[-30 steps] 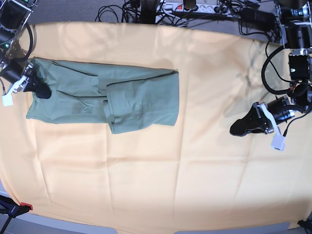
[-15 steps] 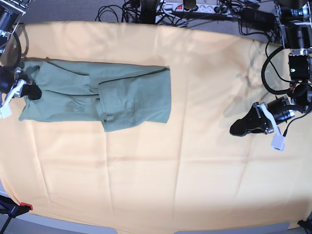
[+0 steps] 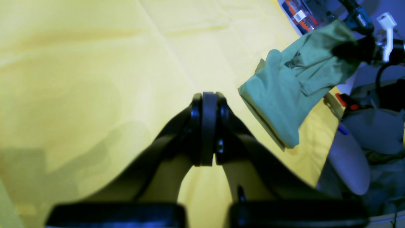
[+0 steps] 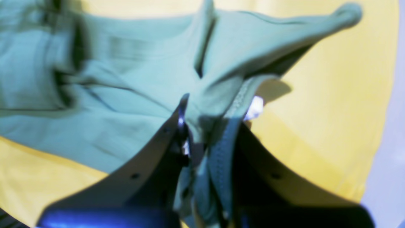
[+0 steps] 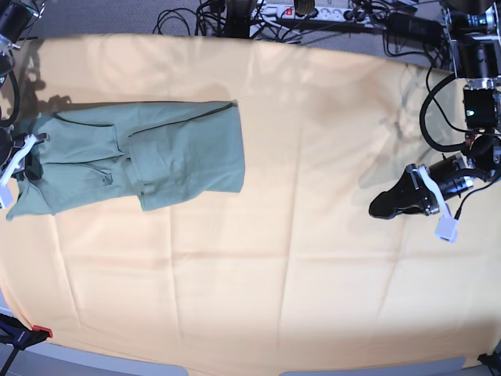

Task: Fold the T-shirt properly
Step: 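Lift the held strip end with the right gripper and fold it over the shirt, then press and smooth the folded bundle with the right gripper, then release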

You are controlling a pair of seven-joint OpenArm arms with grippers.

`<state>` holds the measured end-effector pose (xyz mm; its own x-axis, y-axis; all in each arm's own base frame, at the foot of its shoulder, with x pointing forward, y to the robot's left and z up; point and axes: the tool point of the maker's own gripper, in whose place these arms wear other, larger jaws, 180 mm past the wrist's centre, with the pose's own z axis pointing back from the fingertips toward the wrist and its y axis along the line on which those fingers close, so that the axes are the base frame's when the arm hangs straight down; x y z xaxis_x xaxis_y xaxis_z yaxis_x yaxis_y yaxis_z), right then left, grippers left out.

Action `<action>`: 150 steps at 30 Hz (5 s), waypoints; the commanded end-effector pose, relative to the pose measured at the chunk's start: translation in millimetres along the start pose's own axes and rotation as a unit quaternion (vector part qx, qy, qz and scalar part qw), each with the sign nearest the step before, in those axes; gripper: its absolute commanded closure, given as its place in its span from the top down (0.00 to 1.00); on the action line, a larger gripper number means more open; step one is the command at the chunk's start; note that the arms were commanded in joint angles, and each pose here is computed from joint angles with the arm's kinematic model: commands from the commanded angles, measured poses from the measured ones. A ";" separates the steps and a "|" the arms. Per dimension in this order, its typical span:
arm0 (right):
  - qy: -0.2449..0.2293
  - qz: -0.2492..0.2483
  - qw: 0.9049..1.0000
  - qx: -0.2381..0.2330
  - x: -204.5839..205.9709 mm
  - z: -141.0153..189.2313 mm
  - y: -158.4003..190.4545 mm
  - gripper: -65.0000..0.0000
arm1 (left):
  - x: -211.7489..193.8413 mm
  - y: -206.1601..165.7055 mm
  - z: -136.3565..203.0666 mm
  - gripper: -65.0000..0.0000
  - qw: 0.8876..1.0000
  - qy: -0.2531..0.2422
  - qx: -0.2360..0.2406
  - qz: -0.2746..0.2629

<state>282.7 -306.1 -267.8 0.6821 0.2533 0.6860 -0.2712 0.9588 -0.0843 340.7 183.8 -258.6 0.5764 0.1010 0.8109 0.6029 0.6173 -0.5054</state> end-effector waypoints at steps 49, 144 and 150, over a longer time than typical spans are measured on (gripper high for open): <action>-0.266 0.148 0.867 0.394 109.7 37.4 331.1 0.74 | 20.0 -7.6 0.2 0.00 0.999 -0.034 -0.015 -0.012; -0.221 0.133 0.889 0.378 58.1 35.7 358.3 0.00 | 23.9 -12.2 0.6 0.00 0.999 -0.042 -0.027 -0.007; -0.229 0.199 0.908 0.287 81.0 13.6 326.0 0.06 | 28.8 -40.0 -3.0 0.00 0.997 -0.007 -0.058 -0.056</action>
<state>239.3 23.3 -242.0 0.1716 0.3869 0.9060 -0.8313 0.5504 -0.0776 330.8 157.0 -234.7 0.5415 0.0389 0.8398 0.6958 0.5399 -0.4737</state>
